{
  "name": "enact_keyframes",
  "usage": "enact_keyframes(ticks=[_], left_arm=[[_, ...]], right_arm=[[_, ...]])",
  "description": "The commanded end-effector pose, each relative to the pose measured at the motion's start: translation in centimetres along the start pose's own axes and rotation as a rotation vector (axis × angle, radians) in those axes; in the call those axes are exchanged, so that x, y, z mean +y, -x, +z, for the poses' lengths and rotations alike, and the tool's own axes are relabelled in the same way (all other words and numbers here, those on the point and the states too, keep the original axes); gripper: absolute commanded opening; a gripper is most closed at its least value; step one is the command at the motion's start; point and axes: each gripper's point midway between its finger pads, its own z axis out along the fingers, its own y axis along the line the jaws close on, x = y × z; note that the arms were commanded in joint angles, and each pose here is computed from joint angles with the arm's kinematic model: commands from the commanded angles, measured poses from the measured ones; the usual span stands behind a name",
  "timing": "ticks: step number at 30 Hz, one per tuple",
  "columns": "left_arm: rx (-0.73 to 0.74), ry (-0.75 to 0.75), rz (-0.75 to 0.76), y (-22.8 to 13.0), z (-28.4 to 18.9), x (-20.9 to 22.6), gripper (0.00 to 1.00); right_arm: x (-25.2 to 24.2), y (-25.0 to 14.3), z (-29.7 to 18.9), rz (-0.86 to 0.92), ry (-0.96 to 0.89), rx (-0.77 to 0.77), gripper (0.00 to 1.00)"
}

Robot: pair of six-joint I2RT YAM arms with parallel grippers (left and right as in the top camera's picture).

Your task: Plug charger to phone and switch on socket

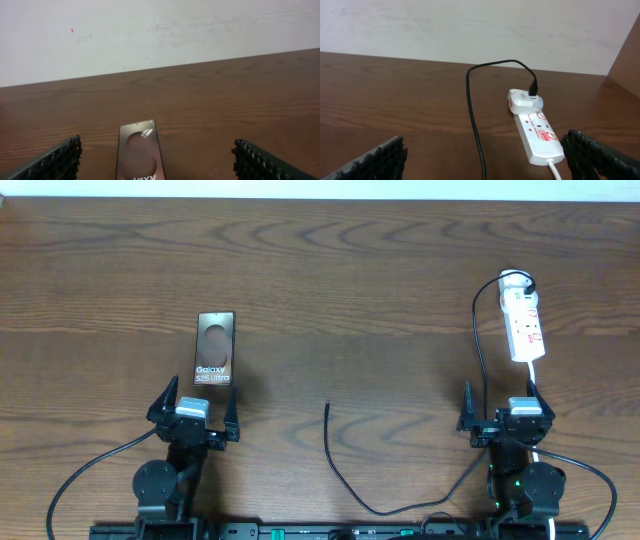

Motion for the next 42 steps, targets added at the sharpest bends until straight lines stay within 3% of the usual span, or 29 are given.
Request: enact_keyframes(ticks=[1, 7, 12, 17, 25, 31, 36, 42], left_arm=[[0.029, -0.041, -0.005, -1.1, 0.0, -0.8, 0.95], [-0.026, -0.009, -0.048, 1.6, -0.4, -0.2, 0.95], [-0.098, 0.111, -0.042, 7.3, -1.9, 2.1, 0.95], [0.034, 0.102, -0.057, 10.5, -1.1, 2.5, 0.95], [0.346, 0.083, -0.094, 14.3, 5.2, 3.9, 0.95], [0.687, 0.096, -0.138, 12.3, 10.2, 5.3, 0.95], [0.957, 0.069, -0.166, 7.4, 13.0, 5.2, 0.95], [1.133, 0.056, -0.183, 1.4, 14.4, 4.9, 0.95]], right_arm=[[0.1, 0.0, 0.0, 0.007, 0.002, -0.002, 0.99], [0.1, 0.0, 0.0, 0.007, 0.002, -0.001, 0.99], [0.1, 0.0, 0.0, 0.007, 0.002, -0.001, 0.99], [0.1, 0.0, 0.0, 0.007, 0.002, -0.002, 0.99], [0.1, 0.0, 0.0, 0.007, 0.002, -0.002, 0.99], [0.1, 0.0, 0.0, 0.007, 0.002, -0.001, 0.99], [0.1, 0.0, 0.0, 0.007, 0.003, -0.002, 0.99], [0.1, 0.0, 0.0, 0.007, 0.003, -0.001, 0.99]])
